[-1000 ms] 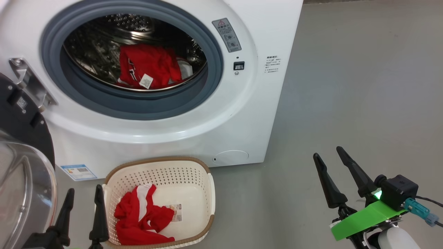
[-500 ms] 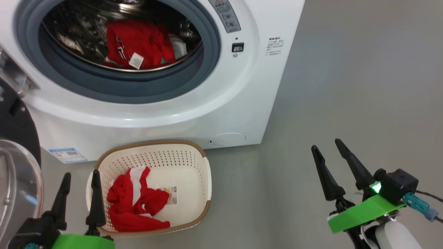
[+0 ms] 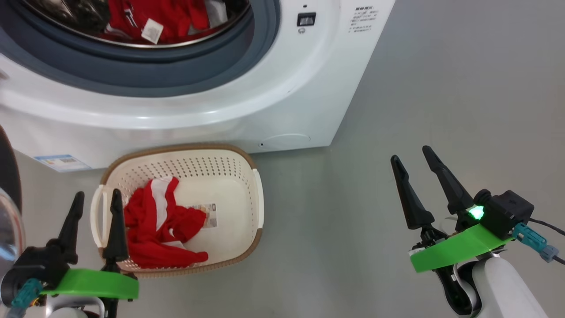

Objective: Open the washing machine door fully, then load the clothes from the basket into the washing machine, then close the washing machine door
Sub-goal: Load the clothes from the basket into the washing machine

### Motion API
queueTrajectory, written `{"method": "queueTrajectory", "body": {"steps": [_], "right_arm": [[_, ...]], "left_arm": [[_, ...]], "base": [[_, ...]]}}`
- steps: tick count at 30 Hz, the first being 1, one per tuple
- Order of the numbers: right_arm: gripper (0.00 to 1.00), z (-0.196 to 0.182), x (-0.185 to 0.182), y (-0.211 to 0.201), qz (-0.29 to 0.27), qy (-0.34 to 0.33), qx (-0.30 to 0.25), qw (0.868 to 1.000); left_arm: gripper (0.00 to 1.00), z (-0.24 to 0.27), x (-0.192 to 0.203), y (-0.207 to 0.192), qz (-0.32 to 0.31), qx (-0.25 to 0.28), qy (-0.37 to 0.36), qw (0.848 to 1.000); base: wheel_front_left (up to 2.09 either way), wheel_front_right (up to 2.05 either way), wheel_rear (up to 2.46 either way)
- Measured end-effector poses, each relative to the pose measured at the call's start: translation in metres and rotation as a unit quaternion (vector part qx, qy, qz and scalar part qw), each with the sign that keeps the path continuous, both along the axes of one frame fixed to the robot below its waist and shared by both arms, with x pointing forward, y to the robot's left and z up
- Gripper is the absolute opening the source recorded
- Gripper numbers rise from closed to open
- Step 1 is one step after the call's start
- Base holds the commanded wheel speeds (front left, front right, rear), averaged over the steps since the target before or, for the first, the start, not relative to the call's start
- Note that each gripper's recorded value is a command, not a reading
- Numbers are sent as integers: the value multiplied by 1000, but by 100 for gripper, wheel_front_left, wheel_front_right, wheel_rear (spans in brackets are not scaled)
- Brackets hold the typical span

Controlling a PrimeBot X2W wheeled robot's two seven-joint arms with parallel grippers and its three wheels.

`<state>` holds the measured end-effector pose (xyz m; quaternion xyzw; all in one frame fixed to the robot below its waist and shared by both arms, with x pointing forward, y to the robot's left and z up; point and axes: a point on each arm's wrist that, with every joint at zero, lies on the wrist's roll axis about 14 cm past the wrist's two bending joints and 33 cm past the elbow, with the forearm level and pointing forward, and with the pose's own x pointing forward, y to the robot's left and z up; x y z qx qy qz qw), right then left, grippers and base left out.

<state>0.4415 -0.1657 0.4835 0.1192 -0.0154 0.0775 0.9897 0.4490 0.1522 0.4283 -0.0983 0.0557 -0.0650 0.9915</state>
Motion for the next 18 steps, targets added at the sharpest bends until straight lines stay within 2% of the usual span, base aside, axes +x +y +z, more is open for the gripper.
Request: {"method": "queueTrajectory", "body": {"steps": [18], "right_arm": [[100, -40, 35, 8, 5, 31, 2, 999]], "left_arm": [[100, -92, 39, 1, -21, 18, 112, 993]], "base": [[0, 0, 0]]}}
